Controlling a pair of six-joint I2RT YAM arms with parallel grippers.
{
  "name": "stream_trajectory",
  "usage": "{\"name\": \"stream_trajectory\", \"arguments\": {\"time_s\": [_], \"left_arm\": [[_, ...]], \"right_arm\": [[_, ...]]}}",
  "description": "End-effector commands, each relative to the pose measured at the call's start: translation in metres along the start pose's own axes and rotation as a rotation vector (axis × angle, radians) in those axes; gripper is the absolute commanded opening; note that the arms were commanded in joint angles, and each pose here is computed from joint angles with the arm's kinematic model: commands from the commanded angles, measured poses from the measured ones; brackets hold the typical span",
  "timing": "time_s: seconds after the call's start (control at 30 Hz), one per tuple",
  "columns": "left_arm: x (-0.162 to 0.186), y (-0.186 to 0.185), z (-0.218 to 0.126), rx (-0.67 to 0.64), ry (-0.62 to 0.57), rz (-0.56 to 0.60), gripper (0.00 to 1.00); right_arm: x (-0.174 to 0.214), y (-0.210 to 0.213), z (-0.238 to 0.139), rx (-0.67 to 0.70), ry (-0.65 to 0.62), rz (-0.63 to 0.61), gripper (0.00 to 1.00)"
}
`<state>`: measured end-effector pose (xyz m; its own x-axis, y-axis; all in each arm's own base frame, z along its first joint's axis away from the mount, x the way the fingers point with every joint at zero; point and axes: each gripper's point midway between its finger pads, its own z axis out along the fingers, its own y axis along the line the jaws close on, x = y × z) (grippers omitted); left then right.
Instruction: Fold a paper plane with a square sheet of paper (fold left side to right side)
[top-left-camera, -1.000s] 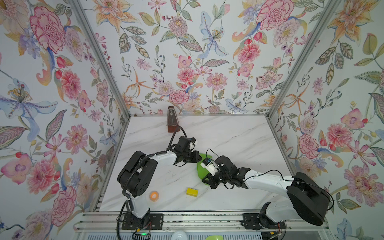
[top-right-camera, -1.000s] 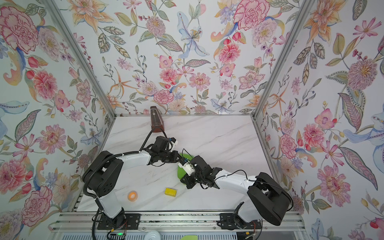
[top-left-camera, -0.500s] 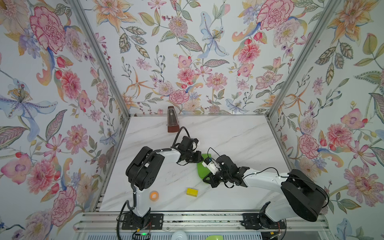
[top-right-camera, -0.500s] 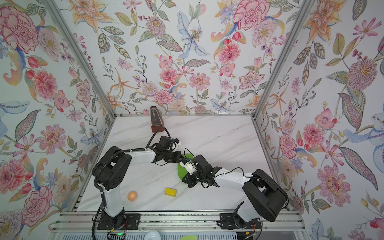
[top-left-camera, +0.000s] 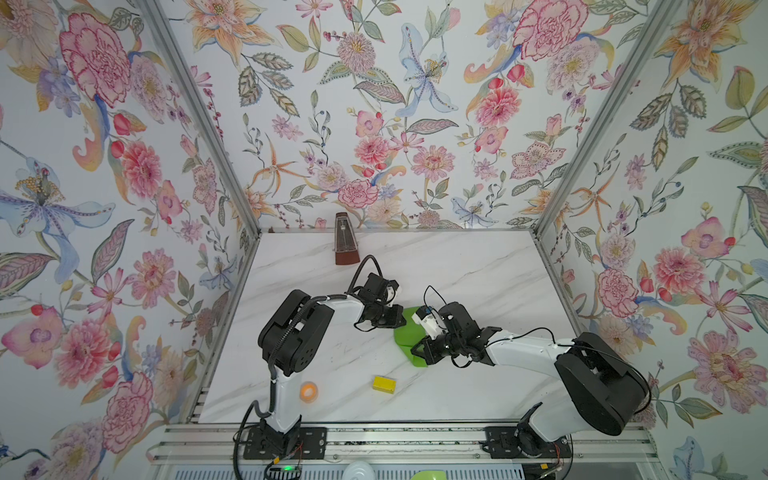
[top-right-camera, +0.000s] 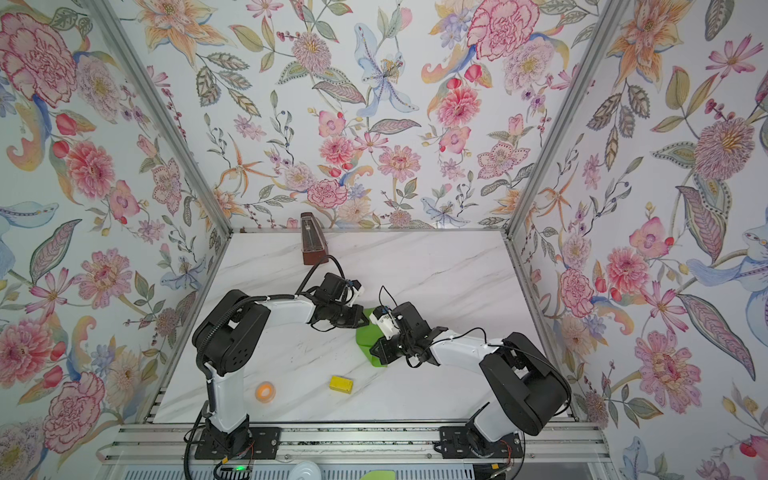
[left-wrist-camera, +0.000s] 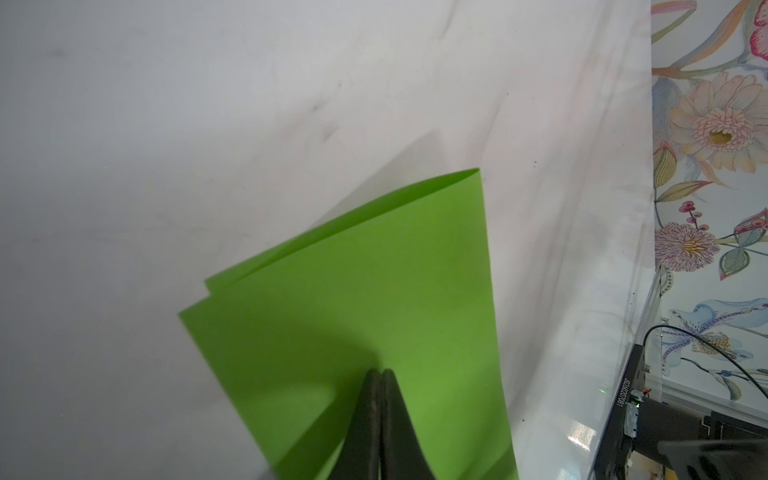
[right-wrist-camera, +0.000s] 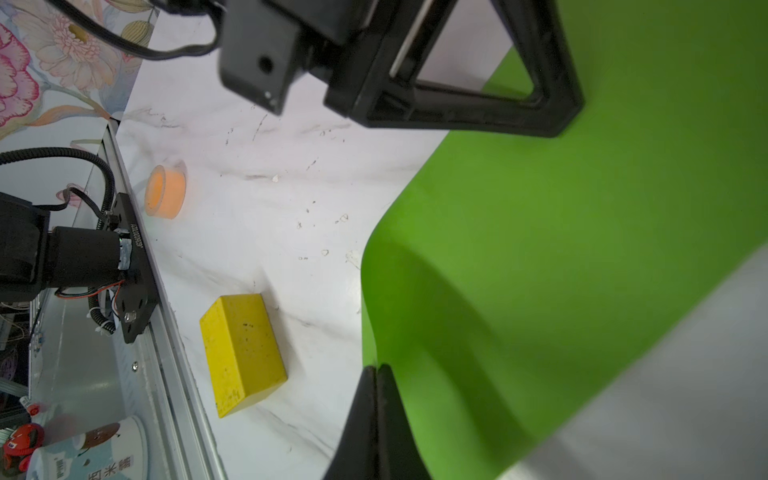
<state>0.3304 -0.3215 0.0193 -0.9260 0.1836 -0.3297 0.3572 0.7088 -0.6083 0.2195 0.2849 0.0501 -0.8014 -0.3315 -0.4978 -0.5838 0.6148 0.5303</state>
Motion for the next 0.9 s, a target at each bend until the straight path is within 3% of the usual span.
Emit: {"name": "stream_trajectory", "arguments": {"time_s": [0.0, 0.87], "left_arm": [[0.014, 0.01, 0.009, -0.031, 0.059, 0.008, 0.06], [0.021, 0.016, 0.012, -0.052, 0.111, 0.033, 0.03]], "right_arm": [[-0.009, -0.007, 0.0, 0.014, -0.007, 0.047, 0.0], [-0.018, -0.052, 0.0, 0.117, -0.021, 0.14, 0.0]]}}
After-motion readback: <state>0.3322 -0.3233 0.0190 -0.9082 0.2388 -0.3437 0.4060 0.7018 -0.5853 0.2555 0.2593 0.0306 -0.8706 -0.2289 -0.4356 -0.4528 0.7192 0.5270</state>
